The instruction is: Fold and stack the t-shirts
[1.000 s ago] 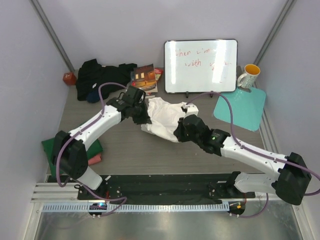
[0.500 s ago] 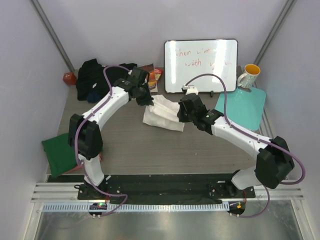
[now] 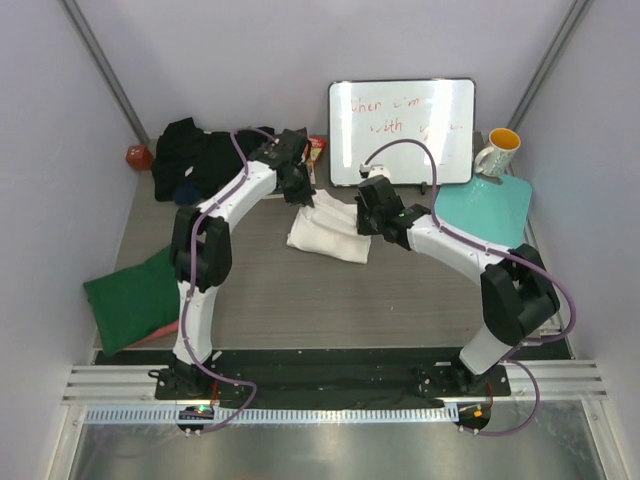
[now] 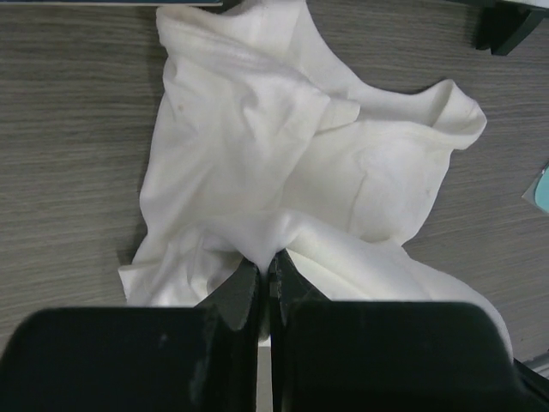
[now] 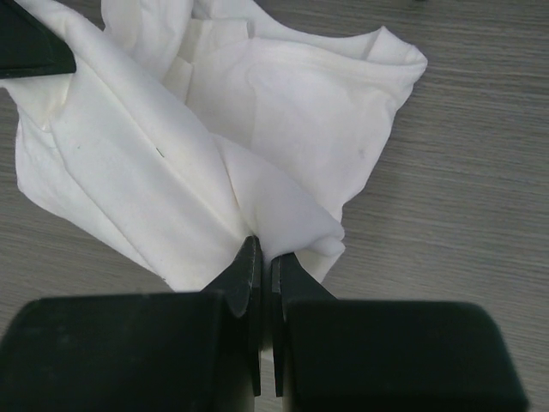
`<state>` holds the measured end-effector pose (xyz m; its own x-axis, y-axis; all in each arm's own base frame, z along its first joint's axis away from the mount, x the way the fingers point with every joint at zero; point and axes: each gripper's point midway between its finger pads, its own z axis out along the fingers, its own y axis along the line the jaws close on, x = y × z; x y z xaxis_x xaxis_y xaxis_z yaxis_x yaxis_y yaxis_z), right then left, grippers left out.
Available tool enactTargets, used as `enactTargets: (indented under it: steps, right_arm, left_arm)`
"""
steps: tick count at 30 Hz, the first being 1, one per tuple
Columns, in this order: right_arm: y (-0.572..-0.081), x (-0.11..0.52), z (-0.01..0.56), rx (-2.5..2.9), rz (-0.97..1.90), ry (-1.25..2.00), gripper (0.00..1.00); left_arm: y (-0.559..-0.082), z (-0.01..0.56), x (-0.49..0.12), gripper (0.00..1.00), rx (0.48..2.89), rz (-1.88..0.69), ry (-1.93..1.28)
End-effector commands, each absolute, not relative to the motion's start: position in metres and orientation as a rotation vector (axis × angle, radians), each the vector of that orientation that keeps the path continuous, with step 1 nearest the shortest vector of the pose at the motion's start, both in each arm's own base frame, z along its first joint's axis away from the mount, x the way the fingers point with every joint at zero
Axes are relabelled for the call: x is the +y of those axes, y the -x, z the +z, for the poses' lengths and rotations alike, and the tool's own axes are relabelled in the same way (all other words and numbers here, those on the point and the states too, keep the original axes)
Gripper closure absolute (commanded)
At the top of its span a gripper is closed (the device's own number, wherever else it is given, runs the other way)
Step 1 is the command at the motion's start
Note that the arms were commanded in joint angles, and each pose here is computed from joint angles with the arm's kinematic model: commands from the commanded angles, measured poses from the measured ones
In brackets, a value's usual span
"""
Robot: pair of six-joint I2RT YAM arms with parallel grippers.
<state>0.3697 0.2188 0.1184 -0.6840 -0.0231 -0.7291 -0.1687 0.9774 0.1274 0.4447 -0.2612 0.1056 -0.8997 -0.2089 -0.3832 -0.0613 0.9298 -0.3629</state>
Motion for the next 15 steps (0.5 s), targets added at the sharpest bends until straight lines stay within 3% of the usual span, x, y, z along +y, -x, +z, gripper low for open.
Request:
enactTargets:
  steps: [1, 15]
  right_arm:
    - [-0.395, 0.217, 0.136, 2.249, 0.224, 0.12, 0.99]
    - [-0.427, 0.211, 0.113, 2.249, 0.15, 0.066, 0.99]
  left_arm:
    - [-0.471, 0.123, -0.255, 1.0, 2.59, -0.496, 0.187]
    - [-0.514, 0.117, -0.281, 1.0, 2.528, -0.624, 0.119]
